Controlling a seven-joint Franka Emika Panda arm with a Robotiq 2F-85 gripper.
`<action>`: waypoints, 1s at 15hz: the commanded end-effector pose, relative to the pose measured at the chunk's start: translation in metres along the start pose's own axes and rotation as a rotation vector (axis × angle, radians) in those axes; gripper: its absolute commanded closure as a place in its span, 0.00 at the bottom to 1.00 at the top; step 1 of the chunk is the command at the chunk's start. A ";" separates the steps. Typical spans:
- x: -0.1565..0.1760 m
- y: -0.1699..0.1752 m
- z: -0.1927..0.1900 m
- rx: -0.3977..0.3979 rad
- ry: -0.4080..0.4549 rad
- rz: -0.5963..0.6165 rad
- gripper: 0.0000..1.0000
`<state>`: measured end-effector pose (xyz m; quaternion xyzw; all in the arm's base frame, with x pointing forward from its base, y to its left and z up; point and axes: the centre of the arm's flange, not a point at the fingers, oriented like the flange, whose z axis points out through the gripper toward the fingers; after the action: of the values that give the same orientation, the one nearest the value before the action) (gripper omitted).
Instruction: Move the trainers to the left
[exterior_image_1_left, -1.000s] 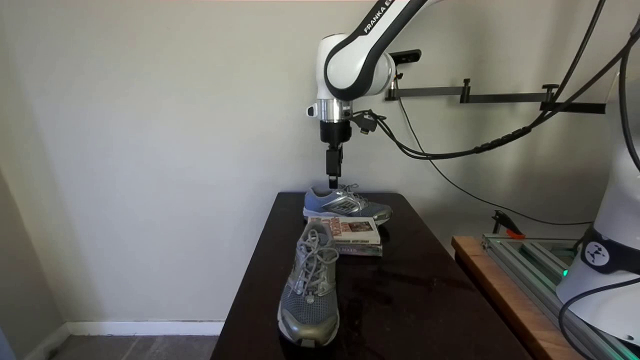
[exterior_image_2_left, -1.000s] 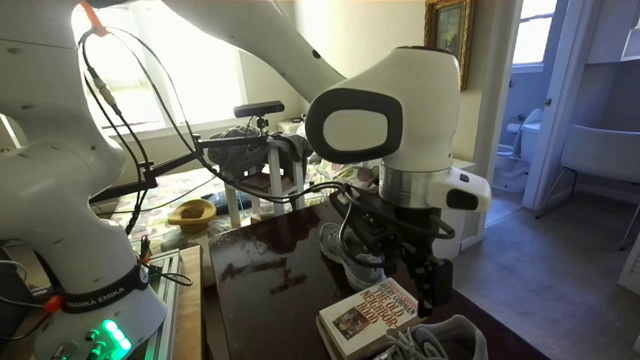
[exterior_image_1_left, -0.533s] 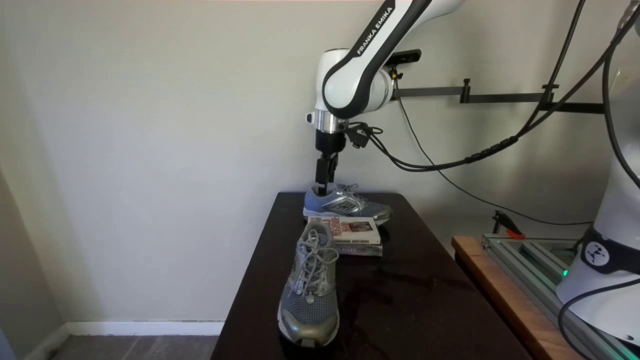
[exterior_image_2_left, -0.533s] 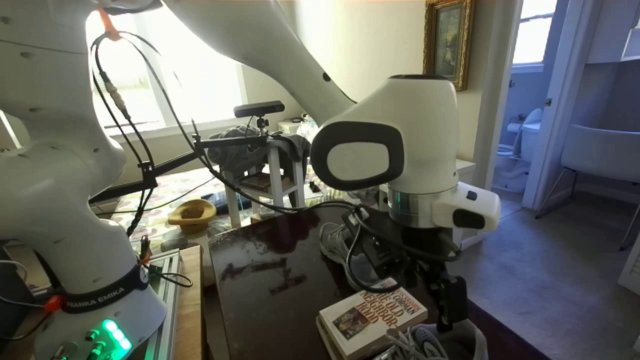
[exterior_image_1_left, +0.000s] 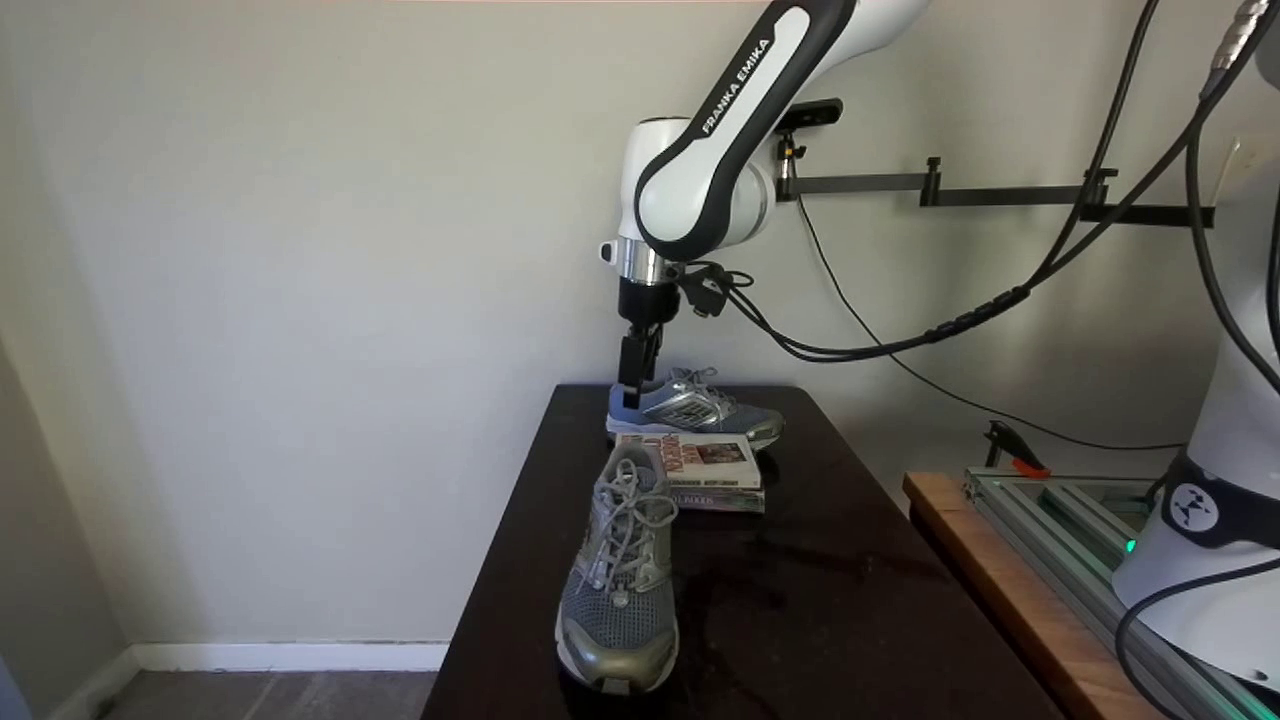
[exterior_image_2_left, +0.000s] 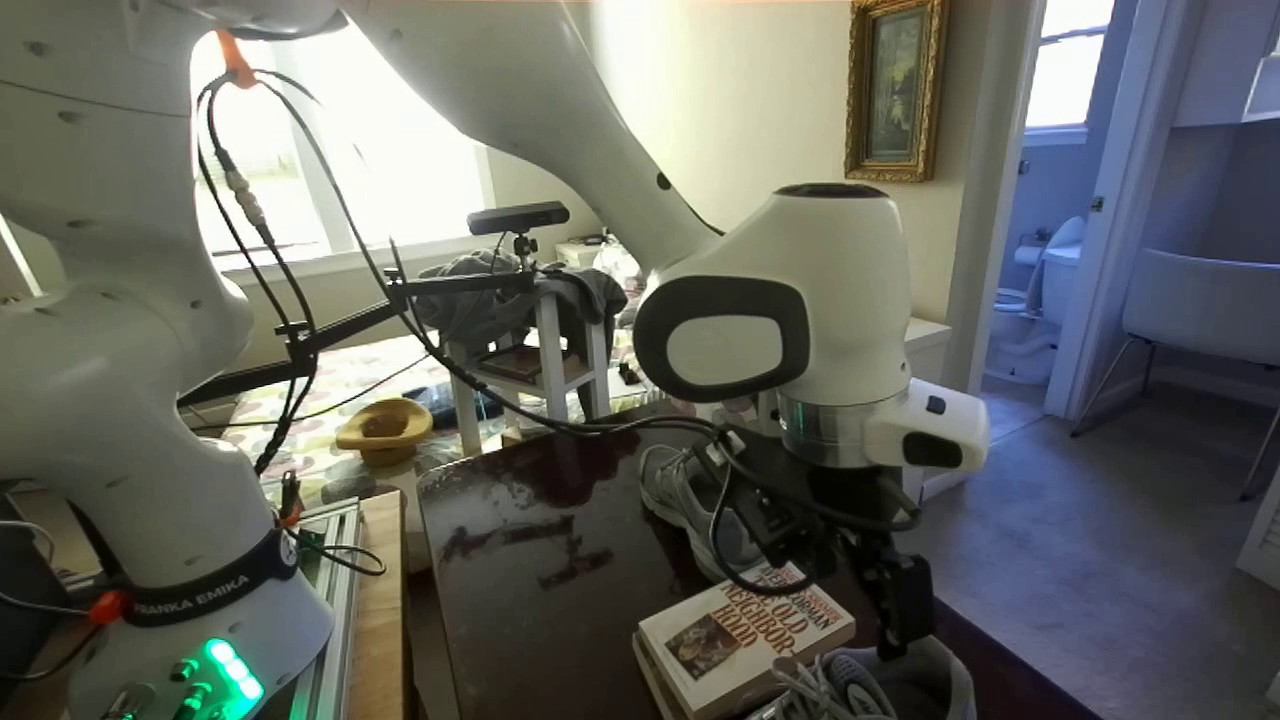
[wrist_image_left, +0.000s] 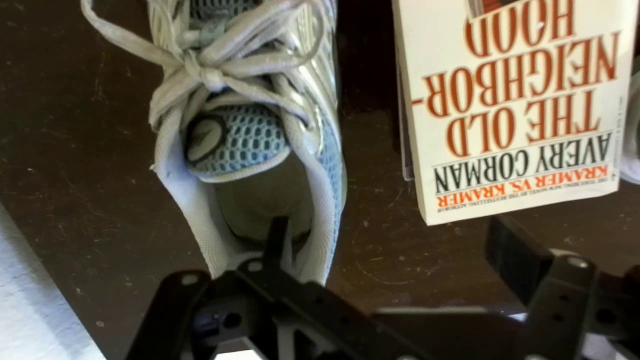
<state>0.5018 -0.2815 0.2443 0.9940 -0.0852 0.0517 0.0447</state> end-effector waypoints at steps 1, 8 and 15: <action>0.007 0.004 0.011 0.004 0.005 -0.018 0.00; 0.009 0.006 0.021 -0.006 -0.017 -0.020 0.53; 0.011 0.012 0.020 -0.004 -0.023 -0.004 0.99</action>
<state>0.5061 -0.2914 0.2282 0.9942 -0.0866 0.0438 0.0468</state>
